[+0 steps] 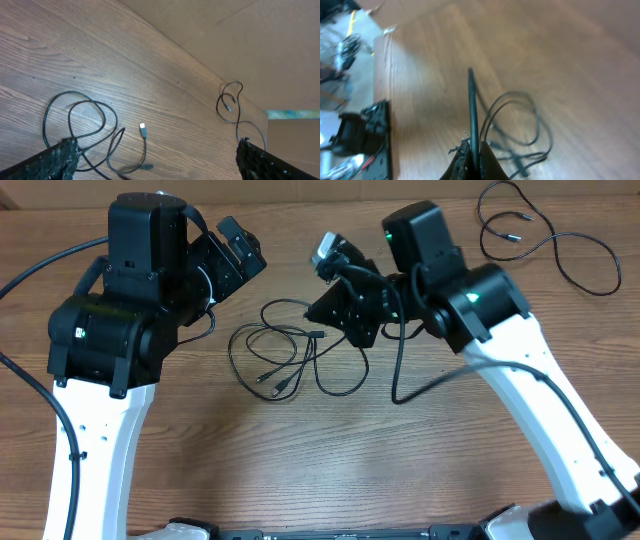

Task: Untangle cables
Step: 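Lift the grasped cable up and back toward the right with the right gripper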

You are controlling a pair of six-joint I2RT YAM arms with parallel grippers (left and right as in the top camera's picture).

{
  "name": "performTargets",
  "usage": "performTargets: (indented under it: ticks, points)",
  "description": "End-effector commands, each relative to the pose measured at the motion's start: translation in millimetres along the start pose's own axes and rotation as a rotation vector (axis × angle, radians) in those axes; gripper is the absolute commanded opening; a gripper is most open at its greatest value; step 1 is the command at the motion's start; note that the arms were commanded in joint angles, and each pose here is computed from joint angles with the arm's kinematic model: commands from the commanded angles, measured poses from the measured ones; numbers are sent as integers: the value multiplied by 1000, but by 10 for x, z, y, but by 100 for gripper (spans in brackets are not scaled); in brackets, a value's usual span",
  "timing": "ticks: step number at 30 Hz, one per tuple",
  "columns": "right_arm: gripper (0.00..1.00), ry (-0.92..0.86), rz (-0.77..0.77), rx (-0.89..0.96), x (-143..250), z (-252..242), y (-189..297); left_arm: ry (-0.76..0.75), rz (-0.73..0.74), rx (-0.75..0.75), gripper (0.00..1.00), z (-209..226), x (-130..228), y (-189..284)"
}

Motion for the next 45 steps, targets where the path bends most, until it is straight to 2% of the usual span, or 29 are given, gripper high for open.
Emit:
performTargets:
  ticks: [1, 9, 19, 27, 45]
  points:
    - [4, 18, -89, 111, -202, 115, 324, -20, -5, 3, 100, -20, 0, 9]
    - [4, 45, -150, 253, -292, 222, 641, -20, -5, 3, 100, -20, 0, 9]
    - [4, 103, -236, 286, -355, 496, 1005, -20, -5, 3, 100, -20, 0, 9]
    - [4, 111, -279, 501, -381, 492, 1287, -20, -5, 3, 100, -20, 0, 9]
    - [4, 321, -837, 623, -936, 1081, 2254, -20, -5, 2, 100, -19, -1, 9]
Point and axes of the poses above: each gripper's point midway between its finger pads, its own y axis back along the fingers, its own z axis along the line the jaws close on, x = y × z, the point moved 8 cm from there along y, back along the fingers, and after that the axes turned 2 degrees about -y, right-handed, at the moved point
